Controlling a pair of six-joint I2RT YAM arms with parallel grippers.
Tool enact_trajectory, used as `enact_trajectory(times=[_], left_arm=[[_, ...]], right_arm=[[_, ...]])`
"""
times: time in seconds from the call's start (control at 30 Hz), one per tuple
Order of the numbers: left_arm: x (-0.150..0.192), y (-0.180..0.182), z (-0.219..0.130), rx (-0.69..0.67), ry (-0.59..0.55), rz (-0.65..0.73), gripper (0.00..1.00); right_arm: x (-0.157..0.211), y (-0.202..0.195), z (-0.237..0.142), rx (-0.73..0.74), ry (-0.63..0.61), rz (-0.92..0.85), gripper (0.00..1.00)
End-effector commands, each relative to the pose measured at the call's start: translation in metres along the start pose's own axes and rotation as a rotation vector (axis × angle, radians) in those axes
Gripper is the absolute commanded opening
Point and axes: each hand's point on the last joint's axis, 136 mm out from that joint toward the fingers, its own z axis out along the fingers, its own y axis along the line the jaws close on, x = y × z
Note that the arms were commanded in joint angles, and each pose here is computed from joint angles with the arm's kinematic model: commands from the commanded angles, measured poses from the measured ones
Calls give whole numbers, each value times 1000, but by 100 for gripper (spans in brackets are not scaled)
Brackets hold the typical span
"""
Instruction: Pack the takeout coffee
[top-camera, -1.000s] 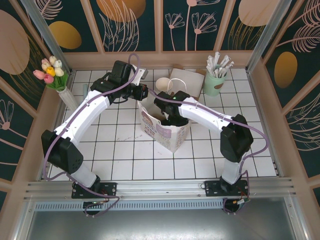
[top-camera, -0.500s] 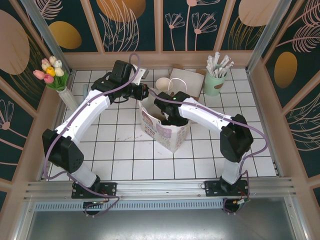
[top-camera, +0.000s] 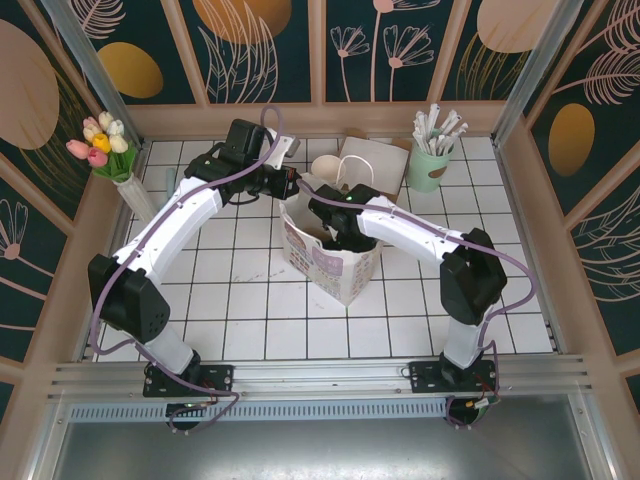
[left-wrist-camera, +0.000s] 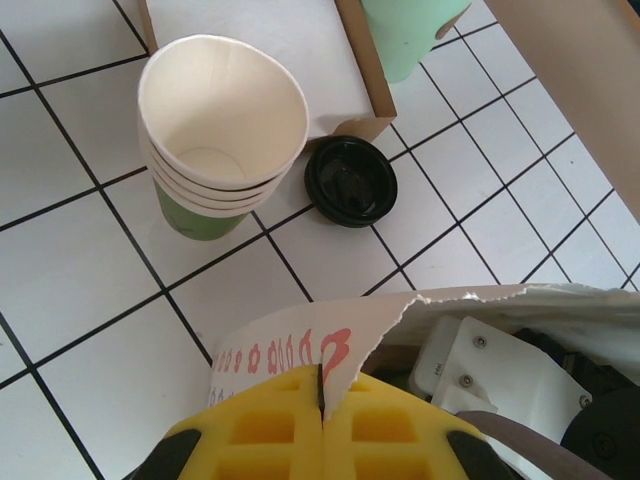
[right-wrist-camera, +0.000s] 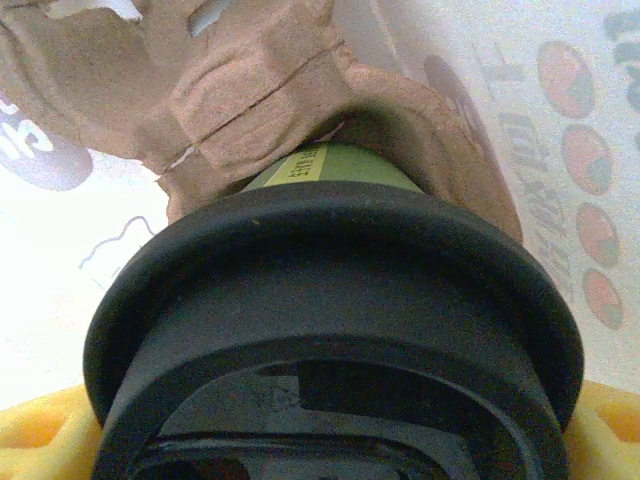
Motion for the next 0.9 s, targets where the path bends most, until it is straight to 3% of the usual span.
enact_trajectory(times=[0.0,0.87], left_arm=[[-1,1,5,17,2,3,0],[-5,-1,6,35,-25,-1,0]], right_arm=[[12,2,12,-9,47,-16,54],[16,6,27,-29,86,-36,54]])
